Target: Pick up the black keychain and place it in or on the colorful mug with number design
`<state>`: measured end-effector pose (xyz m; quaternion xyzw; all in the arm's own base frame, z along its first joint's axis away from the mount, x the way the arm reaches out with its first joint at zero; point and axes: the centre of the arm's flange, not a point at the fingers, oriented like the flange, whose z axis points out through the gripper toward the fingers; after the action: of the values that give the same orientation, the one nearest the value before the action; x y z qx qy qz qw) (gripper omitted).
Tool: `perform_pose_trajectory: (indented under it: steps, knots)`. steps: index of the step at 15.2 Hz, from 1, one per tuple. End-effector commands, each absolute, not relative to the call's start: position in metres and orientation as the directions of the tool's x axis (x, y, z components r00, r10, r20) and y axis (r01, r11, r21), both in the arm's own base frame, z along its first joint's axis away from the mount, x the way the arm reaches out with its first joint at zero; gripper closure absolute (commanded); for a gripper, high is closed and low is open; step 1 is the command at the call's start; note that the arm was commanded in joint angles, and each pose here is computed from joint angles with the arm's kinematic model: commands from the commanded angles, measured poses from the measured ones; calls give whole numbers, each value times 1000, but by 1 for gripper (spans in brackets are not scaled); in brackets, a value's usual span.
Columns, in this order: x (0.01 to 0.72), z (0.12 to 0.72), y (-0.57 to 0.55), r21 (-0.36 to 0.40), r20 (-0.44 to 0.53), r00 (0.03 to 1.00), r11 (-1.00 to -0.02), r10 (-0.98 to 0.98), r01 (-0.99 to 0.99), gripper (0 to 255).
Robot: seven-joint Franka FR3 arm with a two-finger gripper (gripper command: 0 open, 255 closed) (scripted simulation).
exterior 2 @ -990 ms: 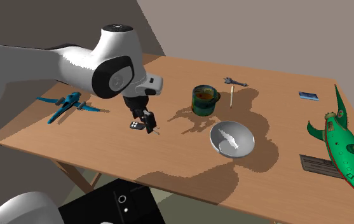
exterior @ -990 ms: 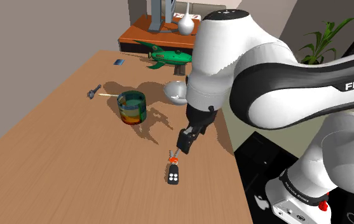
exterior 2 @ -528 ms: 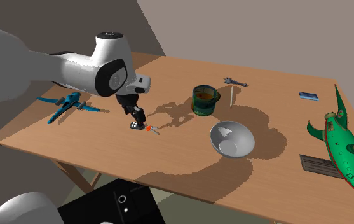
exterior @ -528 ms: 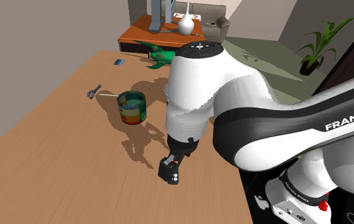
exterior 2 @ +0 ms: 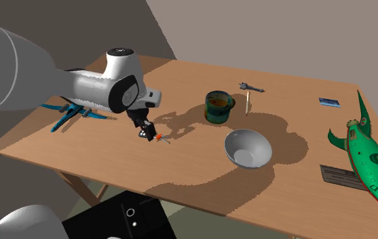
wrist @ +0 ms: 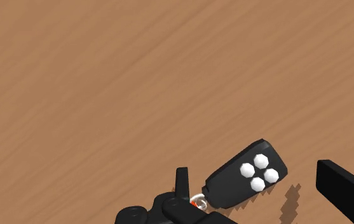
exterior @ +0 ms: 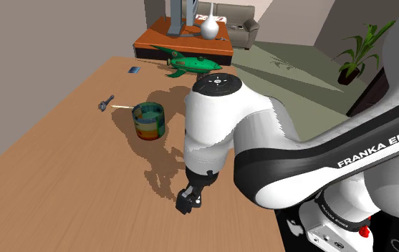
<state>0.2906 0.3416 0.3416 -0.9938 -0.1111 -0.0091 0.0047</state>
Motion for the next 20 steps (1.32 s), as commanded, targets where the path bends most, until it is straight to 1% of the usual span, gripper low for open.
perform_pose_trajectory:
  steps: [1, 7, 8, 17, 20]
  knots:
    - [290, 339, 341, -8, 20, 975, -975, 221, 221, 0]
    - [290, 339, 341, -7, 20, 975, -975, 221, 221, 0]
    - [290, 339, 341, -7, 20, 975, -975, 221, 221, 255]
    - [290, 339, 341, -8, 20, 975, -975, 221, 221, 255]
    - [290, 355, 341, -8, 20, 975, -975, 221, 221, 255]
